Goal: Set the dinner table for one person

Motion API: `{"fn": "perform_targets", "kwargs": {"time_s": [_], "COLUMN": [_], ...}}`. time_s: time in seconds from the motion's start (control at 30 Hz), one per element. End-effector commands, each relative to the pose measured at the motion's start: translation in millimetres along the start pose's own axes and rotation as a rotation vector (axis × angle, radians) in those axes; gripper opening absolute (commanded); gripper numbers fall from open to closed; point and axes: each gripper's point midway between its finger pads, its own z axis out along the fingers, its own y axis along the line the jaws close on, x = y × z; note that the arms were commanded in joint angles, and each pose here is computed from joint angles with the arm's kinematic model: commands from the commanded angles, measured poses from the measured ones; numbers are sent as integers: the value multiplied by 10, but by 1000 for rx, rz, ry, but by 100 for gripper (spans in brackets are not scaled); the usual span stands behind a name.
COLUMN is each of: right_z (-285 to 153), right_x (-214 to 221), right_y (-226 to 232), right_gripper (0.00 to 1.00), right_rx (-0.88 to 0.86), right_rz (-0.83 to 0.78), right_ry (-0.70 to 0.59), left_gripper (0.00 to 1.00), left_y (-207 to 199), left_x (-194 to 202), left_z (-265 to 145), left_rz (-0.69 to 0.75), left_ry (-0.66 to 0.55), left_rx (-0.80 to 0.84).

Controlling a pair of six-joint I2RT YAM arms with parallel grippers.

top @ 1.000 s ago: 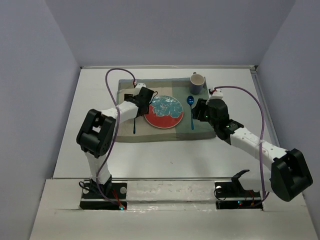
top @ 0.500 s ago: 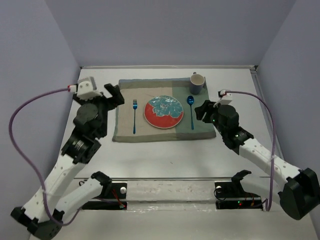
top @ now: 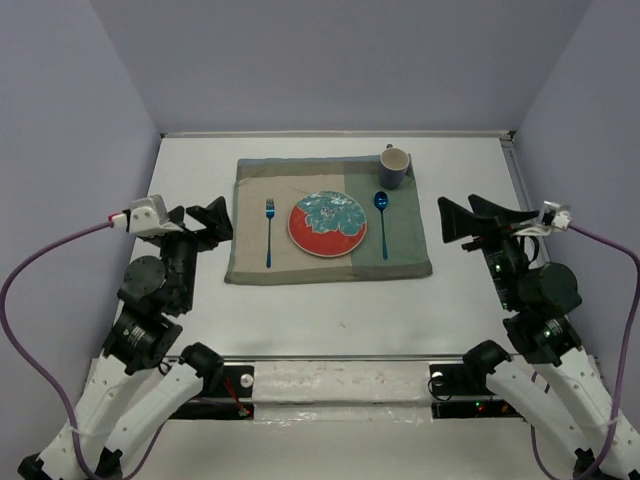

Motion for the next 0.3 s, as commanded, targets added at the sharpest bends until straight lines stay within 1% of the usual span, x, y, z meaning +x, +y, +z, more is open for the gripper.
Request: {"fn": "perform_targets", "kwargs": {"time_s": [0.0,0.07,0.17,0.27], "right_z": [-51,-29,8,31], "right_x": [-18,106,170,68], "right_y": [-179,-204,-190,-126], "right_gripper": [100,100,100,100], "right_rx": [79,83,76,63], "right_rz": [-20,-17,-25,-27], "right_ry": [-29,8,37,24], "left_gripper": [99,99,99,99], "left_y": [-127,-164,-190,-198], "left_x": [-187,-138,-119,-125], "left_z": [-52,-36,-20,-28], "left_rz": [-58,-57,-53,-55], "left_ry": [-96,-86,-74,-66], "left_rx": [88,105,113,116]}}
